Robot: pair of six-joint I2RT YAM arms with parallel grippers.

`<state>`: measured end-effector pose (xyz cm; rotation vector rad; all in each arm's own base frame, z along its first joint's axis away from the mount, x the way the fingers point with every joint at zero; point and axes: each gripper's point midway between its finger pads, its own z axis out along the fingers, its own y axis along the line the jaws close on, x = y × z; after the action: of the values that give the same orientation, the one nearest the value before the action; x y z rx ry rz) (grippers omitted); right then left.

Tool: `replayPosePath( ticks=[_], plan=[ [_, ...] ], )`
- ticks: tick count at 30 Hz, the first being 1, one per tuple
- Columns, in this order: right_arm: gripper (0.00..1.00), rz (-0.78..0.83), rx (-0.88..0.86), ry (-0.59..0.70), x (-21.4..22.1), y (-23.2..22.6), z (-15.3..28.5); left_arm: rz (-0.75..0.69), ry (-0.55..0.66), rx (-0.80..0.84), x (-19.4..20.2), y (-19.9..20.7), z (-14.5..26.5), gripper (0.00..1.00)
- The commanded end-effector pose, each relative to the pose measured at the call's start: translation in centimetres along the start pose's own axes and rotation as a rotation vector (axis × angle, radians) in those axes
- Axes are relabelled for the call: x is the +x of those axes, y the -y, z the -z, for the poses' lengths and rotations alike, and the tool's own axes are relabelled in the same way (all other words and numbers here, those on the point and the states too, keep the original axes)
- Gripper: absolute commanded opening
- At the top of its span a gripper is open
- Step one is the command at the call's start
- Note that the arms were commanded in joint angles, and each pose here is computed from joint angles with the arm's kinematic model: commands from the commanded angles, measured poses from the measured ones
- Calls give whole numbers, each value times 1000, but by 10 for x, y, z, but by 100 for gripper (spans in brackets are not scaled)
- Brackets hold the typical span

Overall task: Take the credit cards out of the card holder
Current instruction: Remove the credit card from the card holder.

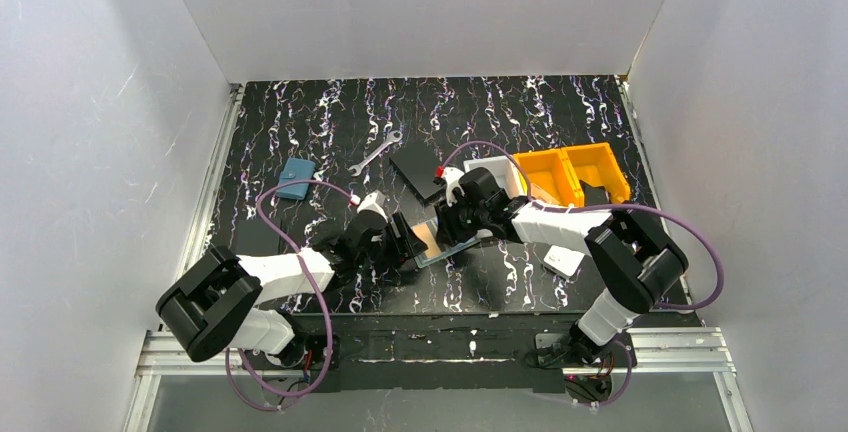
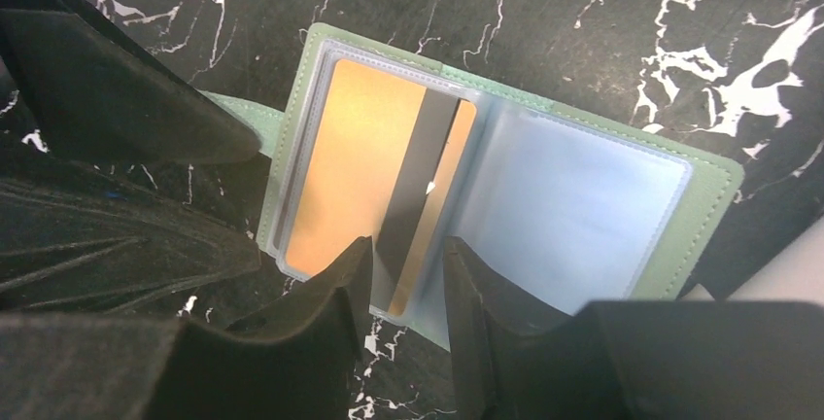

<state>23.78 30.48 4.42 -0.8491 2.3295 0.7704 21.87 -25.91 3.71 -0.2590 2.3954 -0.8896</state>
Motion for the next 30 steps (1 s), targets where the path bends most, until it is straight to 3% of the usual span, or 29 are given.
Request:
replayPosePath(
  ticks=[1,16,23,30],
  plan=[
    [42,-38,-67,31,-10,-13,-6,-2,35,-11,-5,-7,4,60],
    [40,-154,-304,9,-13,-55,-8,-19,90,52,-9,-9,29,62],
    [34,-198,-162,20,-12,-19,-12,-37,135,88,-22,-2,37,62],
    [25,-205,-113,33,-13,-5,-10,-67,88,100,-27,8,27,61]
  ],
)
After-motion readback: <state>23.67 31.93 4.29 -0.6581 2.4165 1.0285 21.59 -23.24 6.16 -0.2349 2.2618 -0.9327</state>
